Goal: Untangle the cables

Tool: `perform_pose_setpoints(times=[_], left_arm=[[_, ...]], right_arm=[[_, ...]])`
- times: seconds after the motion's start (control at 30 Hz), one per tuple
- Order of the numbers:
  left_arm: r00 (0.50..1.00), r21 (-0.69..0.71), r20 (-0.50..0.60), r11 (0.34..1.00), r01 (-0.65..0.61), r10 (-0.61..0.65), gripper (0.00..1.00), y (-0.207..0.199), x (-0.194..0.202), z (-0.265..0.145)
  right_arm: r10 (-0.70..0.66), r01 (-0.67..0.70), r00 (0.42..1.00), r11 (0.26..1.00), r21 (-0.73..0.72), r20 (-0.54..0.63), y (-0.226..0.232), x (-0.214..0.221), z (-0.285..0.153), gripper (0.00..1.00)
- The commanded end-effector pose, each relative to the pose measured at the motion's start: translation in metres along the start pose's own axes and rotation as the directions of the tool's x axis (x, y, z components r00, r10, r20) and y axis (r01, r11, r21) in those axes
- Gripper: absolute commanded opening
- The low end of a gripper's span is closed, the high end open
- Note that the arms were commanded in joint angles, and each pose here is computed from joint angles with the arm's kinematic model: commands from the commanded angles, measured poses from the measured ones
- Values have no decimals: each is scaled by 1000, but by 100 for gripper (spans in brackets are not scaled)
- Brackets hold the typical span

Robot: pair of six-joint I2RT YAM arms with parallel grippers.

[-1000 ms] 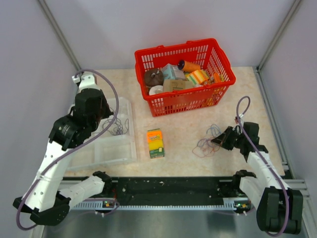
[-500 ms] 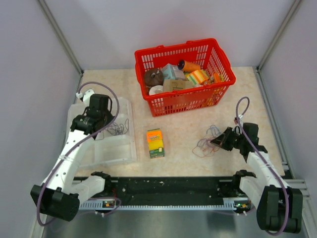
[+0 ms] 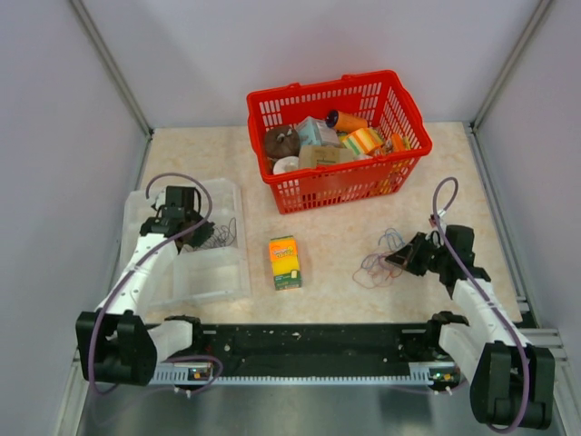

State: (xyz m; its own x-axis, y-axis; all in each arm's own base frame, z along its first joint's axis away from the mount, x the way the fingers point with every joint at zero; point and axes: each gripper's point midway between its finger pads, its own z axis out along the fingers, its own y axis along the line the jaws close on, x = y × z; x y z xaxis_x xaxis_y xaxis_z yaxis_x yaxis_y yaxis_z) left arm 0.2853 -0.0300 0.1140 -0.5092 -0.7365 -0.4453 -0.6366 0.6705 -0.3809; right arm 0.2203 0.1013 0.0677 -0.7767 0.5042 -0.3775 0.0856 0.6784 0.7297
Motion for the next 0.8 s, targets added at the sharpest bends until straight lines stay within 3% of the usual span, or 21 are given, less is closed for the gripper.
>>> perform_pose_setpoints(times=[0.0, 0.07, 0.1, 0.13, 0.27, 0.37, 0.53, 0.67, 0.7, 0.77], left_arm=[[999, 118, -7, 992, 39, -39, 38, -23, -4, -12], [1000, 171, -8, 985, 15, -14, 63, -29, -3, -23], [1000, 190, -3, 982, 2, -1, 65, -32, -4, -28], [1000, 222, -16, 975, -4, 8, 81, -36, -2, -36], [999, 306, 24, 951, -37, 31, 81, -46, -8, -65], [994, 457, 54, 882, -111, 97, 72, -65, -6, -92], [935, 775, 96, 564, -286, 341, 63, -125, 44, -141], [790, 827, 179, 346, -444, 586, 63, -156, 129, -167], [766, 843, 176, 307, -441, 618, 63, -161, 148, -171], [754, 874, 117, 294, -387, 646, 61, -169, 183, -170]], right_arm=[[-29, 30, 1000, 999, -42, 10, 8, -4, 1, 0], [-44, 43, 999, 997, -67, -6, 14, -1, 2, 0], [-59, 57, 998, 995, -84, -15, 18, 0, 3, 0], [-68, 65, 997, 994, -90, -27, 20, 4, 4, 0], [-134, 127, 989, 986, -103, -57, 30, 15, 9, 0], [-156, 147, 985, 983, -109, -74, 33, 20, 10, 0], [-207, 191, 973, 971, -142, -103, 45, 27, 11, 0], [-198, 169, 967, 969, -182, -158, 58, 42, 8, 0], [-173, 137, 970, 970, -203, -172, 62, 46, 6, 0], [-159, 107, 971, 958, -267, -181, 73, 52, 0, 0]])
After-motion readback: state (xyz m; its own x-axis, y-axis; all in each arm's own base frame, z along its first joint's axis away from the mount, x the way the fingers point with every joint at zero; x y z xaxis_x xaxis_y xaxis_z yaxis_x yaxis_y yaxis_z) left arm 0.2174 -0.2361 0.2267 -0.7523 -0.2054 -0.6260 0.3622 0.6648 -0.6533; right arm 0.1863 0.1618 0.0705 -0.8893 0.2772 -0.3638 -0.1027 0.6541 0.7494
